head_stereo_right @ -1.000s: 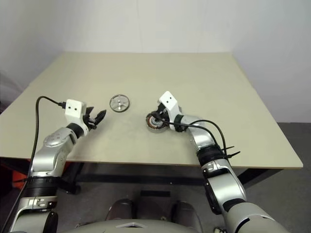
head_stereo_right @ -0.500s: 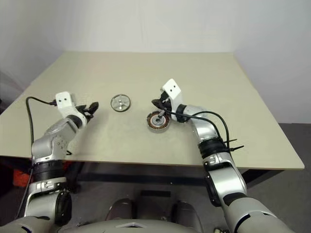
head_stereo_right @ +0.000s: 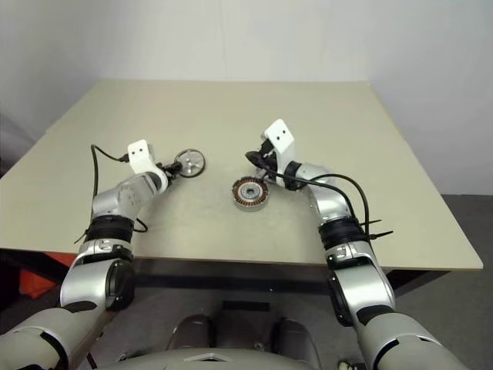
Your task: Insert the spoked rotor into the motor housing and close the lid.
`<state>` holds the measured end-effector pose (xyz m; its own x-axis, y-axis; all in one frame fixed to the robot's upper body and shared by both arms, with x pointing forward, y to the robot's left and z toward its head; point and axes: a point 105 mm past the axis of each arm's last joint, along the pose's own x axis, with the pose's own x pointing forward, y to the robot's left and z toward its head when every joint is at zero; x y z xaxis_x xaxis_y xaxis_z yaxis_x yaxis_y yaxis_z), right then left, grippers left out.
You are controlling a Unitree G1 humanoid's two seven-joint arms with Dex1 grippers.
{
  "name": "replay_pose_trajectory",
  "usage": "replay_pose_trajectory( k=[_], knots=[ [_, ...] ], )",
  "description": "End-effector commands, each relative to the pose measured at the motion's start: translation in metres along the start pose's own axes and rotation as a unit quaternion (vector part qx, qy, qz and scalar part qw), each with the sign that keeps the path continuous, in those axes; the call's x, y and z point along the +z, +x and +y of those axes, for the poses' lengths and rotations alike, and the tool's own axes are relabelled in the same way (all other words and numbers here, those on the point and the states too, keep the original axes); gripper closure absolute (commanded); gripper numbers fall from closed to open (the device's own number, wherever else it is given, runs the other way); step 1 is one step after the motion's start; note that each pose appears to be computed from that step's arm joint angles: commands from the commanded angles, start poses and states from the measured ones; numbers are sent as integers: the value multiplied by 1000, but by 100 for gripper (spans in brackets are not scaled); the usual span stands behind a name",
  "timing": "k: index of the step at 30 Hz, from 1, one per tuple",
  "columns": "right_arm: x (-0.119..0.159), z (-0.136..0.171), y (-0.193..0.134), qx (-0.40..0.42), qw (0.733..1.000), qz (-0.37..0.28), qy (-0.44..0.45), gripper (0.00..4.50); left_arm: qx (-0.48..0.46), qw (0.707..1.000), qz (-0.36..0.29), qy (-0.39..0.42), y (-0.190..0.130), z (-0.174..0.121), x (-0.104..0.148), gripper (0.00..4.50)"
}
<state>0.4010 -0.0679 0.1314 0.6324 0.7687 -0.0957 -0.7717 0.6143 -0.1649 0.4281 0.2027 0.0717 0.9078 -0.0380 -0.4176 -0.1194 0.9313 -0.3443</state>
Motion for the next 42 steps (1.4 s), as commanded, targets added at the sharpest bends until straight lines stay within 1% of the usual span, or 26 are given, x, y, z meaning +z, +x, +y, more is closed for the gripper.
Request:
replay_pose_trajectory(
  k=[1, 7, 10, 13, 15, 18, 20, 25, 28, 30, 32, 39, 42],
  knots=[
    [20, -6, -2, -9, 999, -33, -16, 448, -7, 1000, -21, 3, 1, -6, 17, 145],
    [18, -3, 0, -4, 999, -34, -14, 448, -42, 999, -10, 4, 2, -22, 10, 145],
    [19, -2, 0, -2, 999, -36, -14, 448, -79, 997, -11, -6, 0, -34, 9, 145],
    [19, -2, 1, -2, 999, -37, -14, 448, -106, 994, 4, -15, -2, -44, 4, 145],
    [20, -2, 1, -3, 999, -39, -13, 448, -103, 994, 30, -18, -1, -46, -6, 145],
    [23, -5, 1, -12, 999, -44, -11, 448, -71, 996, 52, -16, 3, -37, -14, 145],
    [24, -7, 1, -19, 999, -47, -8, 448, -58, 996, 59, -16, 5, -34, -17, 145],
    [21, -5, 1, -17, 999, -43, -9, 448, -66, 996, 55, -14, 6, -40, -17, 145],
    [20, -7, 0, -20, 999, -41, -10, 450, -75, 996, 42, -14, 5, -44, -12, 204],
    [20, -7, 0, -20, 999, -41, -10, 450, -86, 996, 36, -15, 4, -47, -10, 266],
    [19, -7, 1, -19, 999, -41, -11, 450, -100, 994, 32, -13, 3, -51, -9, 315],
    [19, -3, 2, -12, 999, -41, -12, 450, -135, 991, 20, -7, -2, -63, -7, 315],
    [20, -3, 2, -11, 999, -40, -14, 450, -176, 984, 14, -16, -8, -77, -4, 315]
  ],
)
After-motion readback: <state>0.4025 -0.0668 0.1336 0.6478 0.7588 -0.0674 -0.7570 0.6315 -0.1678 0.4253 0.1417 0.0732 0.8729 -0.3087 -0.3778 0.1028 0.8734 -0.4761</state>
